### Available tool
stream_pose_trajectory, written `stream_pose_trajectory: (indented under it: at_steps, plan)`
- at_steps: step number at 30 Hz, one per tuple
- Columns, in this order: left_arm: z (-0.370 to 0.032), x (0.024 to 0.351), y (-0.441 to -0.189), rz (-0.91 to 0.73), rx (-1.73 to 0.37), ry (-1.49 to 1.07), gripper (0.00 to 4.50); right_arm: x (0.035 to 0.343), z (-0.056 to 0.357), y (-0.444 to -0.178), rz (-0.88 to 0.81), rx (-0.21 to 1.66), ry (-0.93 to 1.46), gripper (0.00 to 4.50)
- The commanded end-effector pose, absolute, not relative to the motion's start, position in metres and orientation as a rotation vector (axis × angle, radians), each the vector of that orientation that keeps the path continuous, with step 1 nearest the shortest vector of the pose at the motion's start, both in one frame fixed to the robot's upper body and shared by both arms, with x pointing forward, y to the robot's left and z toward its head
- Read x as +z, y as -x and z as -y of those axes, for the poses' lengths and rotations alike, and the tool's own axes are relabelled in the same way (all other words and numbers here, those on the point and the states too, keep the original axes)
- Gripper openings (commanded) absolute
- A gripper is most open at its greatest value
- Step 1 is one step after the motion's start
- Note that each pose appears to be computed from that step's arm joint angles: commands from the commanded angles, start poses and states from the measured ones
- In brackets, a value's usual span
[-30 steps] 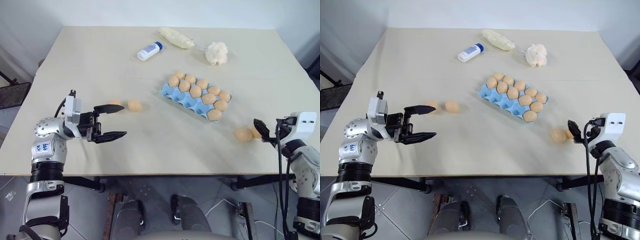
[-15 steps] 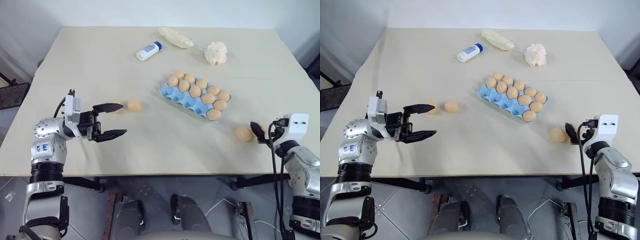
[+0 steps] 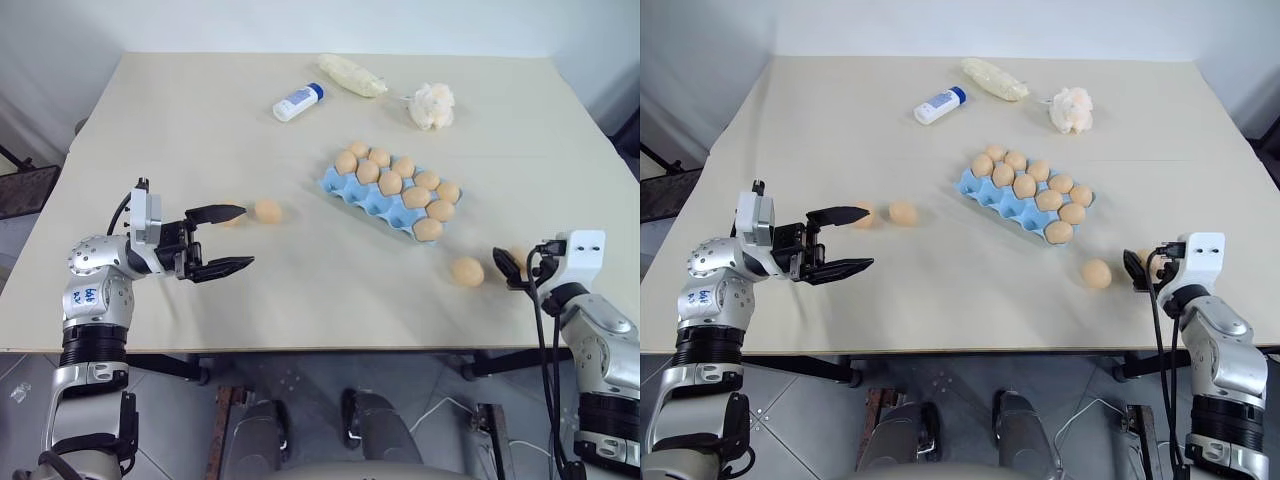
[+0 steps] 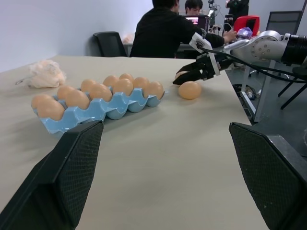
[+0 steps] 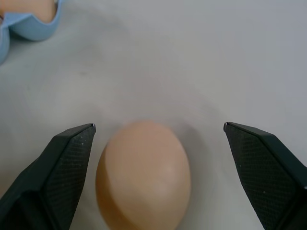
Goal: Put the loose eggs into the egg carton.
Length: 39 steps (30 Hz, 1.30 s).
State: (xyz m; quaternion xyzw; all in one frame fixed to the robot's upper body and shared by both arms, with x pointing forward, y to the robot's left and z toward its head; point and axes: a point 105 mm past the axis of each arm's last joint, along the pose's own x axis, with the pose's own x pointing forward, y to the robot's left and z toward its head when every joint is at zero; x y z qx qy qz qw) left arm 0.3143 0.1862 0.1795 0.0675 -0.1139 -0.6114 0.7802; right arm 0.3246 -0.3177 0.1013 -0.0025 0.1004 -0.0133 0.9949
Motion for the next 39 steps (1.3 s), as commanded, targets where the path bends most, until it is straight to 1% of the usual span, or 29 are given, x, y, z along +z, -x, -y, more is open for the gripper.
stream_pose_trajectory:
  at_steps: [1, 2, 7, 8, 9, 12, 14, 19, 23, 26, 30, 34, 36, 37, 39]
  plan:
    - [-0.185, 0.190, -0.313, 0.299, -1.317, -0.175, 4.50, 0.106, 0.318, -0.323, -0.192, -0.032, 0.021, 3.84]
    - [-0.185, 0.190, -0.314, 0.299, -1.315, -0.176, 4.50, 0.106, 0.318, -0.322, -0.192, -0.035, 0.021, 3.59]
    - [-0.186, 0.191, -0.314, 0.303, -1.308, -0.178, 4.50, 0.110, 0.318, -0.321, -0.177, -0.038, 0.026, 1.88]
    - [-0.186, 0.191, -0.314, 0.304, -1.308, -0.178, 4.50, 0.116, 0.318, -0.322, -0.158, -0.036, 0.035, 1.70]
    - [-0.187, 0.191, -0.314, 0.306, -1.308, -0.177, 4.50, 0.126, 0.316, -0.324, -0.131, -0.028, 0.051, 1.64]
    - [-0.188, 0.192, -0.313, 0.308, -1.314, -0.177, 4.50, 0.156, 0.304, -0.332, -0.056, 0.009, 0.066, 1.63]
    - [-0.188, 0.192, -0.312, 0.310, -1.320, -0.177, 4.50, 0.181, 0.284, -0.341, 0.006, 0.063, 0.061, 1.63]
    - [-0.189, 0.192, -0.311, 0.311, -1.325, -0.181, 4.50, 0.214, 0.237, -0.360, 0.083, 0.169, 0.062, 1.63]
    - [-0.189, 0.192, -0.310, 0.316, -1.324, -0.182, 4.50, 0.214, 0.198, -0.373, 0.080, 0.252, 0.071, 1.63]
    - [-0.190, 0.192, -0.309, 0.321, -1.314, -0.182, 4.50, 0.203, 0.176, -0.379, 0.050, 0.305, 0.112, 1.63]
    - [-0.191, 0.190, -0.306, 0.324, -1.303, -0.182, 4.50, 0.192, 0.158, -0.382, 0.017, 0.357, 0.124, 1.63]
    - [-0.193, 0.189, -0.303, 0.324, -1.292, -0.181, 4.50, 0.182, 0.149, -0.382, -0.015, 0.389, 0.140, 1.63]
    - [-0.193, 0.189, -0.303, 0.326, -1.286, -0.180, 4.50, 0.178, 0.147, -0.382, -0.036, 0.400, 0.147, 2.39]
    - [-0.193, 0.189, -0.302, 0.326, -1.284, -0.179, 4.50, 0.177, 0.146, -0.382, -0.037, 0.406, 0.149, 2.64]
    - [-0.194, 0.189, -0.301, 0.326, -1.282, -0.179, 4.50, 0.178, 0.144, -0.382, -0.035, 0.410, 0.151, 3.35]
